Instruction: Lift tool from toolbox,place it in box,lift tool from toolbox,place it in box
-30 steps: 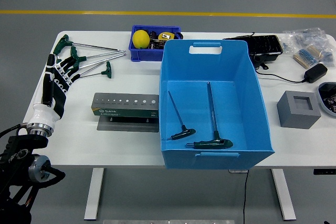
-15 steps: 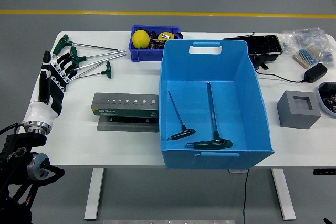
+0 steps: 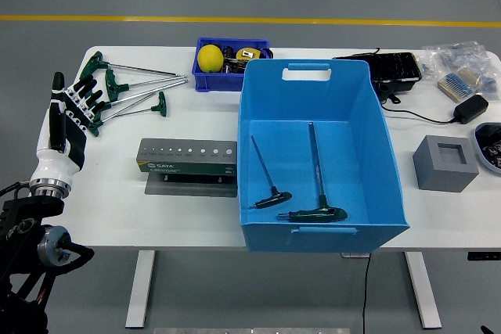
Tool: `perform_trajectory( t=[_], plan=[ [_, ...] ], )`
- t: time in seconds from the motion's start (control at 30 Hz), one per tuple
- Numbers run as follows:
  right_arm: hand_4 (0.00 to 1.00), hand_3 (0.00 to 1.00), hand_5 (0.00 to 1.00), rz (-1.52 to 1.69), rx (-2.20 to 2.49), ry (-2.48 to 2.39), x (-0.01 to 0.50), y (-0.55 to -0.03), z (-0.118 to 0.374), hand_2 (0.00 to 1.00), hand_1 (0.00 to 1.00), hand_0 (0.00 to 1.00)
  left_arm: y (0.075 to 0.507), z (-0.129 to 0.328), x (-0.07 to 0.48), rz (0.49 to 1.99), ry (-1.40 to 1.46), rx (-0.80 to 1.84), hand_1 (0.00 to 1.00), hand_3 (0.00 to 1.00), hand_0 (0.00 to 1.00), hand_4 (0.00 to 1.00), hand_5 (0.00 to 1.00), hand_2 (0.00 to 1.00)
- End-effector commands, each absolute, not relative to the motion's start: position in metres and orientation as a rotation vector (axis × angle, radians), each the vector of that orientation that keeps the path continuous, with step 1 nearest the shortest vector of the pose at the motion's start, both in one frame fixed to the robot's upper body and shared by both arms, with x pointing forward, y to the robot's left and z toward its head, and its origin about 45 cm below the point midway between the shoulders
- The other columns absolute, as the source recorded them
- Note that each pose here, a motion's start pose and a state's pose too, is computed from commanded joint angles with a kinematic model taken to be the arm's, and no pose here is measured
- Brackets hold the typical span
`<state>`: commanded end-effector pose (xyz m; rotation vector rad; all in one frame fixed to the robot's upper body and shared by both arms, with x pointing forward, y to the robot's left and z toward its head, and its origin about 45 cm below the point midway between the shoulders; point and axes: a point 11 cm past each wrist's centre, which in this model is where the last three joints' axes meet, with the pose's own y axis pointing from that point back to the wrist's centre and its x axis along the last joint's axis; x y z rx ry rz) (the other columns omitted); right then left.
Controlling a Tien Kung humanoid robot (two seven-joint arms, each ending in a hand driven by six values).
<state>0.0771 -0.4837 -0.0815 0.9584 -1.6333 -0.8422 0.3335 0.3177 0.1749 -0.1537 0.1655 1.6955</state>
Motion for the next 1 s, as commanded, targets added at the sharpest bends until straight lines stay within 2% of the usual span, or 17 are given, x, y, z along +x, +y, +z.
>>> perform_trajectory(
  t=[1.0],
  plan=[
    [0.96,0.701,0.826,-0.835,0.954,-1.624,0.076,-0.487,-0.08,0.73,0.686,0.749,0.333,0.175,0.33,1.766,0.146,-0.155,0.86,0.765,0.839,0.986,0.998,0.868]
  ],
)
